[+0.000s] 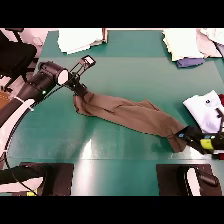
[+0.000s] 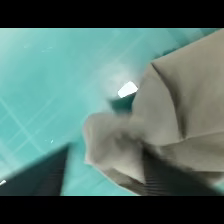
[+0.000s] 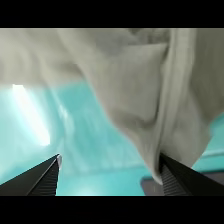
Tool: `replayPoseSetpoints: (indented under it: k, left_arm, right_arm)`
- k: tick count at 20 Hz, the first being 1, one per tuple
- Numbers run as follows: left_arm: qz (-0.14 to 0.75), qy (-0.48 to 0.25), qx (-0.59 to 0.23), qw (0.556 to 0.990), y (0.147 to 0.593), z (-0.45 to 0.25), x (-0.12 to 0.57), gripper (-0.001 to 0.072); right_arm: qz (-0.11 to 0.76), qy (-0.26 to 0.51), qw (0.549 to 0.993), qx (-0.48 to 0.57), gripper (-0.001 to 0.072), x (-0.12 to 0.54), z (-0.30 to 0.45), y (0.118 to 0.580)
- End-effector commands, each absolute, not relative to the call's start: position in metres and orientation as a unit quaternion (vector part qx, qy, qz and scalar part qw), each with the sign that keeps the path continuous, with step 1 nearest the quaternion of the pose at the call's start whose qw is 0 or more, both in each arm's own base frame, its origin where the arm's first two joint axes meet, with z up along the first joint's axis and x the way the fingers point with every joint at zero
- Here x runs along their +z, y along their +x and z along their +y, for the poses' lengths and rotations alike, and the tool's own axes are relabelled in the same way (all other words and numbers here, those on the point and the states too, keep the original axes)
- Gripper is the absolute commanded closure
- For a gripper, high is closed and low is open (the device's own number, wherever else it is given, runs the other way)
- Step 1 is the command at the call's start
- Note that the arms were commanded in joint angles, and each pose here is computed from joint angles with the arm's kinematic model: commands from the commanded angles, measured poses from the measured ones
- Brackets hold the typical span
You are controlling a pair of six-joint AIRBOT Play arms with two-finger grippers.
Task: Fold the shirts.
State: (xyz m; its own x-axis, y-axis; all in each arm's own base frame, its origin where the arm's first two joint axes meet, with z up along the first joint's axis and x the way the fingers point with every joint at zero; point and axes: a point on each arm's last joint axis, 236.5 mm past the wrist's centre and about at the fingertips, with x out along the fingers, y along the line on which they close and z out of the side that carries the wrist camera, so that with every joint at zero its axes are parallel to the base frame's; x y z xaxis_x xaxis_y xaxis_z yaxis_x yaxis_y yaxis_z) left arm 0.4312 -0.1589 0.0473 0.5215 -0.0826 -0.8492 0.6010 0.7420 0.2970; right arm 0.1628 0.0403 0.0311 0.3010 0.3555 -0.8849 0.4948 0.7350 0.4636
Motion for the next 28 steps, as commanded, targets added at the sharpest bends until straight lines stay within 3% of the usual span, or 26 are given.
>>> replayPoseSetpoints:
  k: [1,4,8,13,16,20,23,28]
  left_arm:
    - [0.426,0.297,-0.178,0.836,0.431,-0.145,0.071,0.0166]
    - [0.420,0.288,-0.141,0.849,0.426,-0.119,0.098,0.0166]
    - [0.472,0.123,-0.107,0.867,0.397,-0.077,0.114,0.0164]
    - [0.459,-0.058,-0.124,0.878,0.407,-0.037,0.118,0.0166]
    - [0.428,-0.150,-0.212,0.865,0.427,-0.029,0.104,0.0166]
    - [0.431,-0.279,-0.316,0.798,0.439,-0.039,0.064,0.0165]
    - [0.457,-0.285,-0.330,0.775,0.447,-0.047,0.011,0.0153]
    - [0.424,-0.204,-0.315,0.824,0.482,-0.061,-0.017,0.0157]
  right_arm:
    - [0.523,0.350,0.772,-0.092,0.0019,0.071,-0.001,0.190]
    - [0.451,0.322,0.823,-0.123,0.0020,0.116,-0.037,0.223]
    - [0.444,0.245,0.859,-0.072,0.0030,0.150,-0.046,0.258]
    - [0.496,0.192,0.846,0.019,0.0030,0.150,-0.013,0.294]
    - [0.525,0.178,0.831,0.050,0.0030,0.140,0.001,0.312]
    - [0.534,0.171,0.826,0.063,0.0030,0.139,0.006,0.326]
    - [0.526,0.174,0.831,0.055,0.0030,0.145,-0.002,0.330]
    - [0.521,0.184,0.833,0.032,0.0031,0.157,-0.022,0.325]
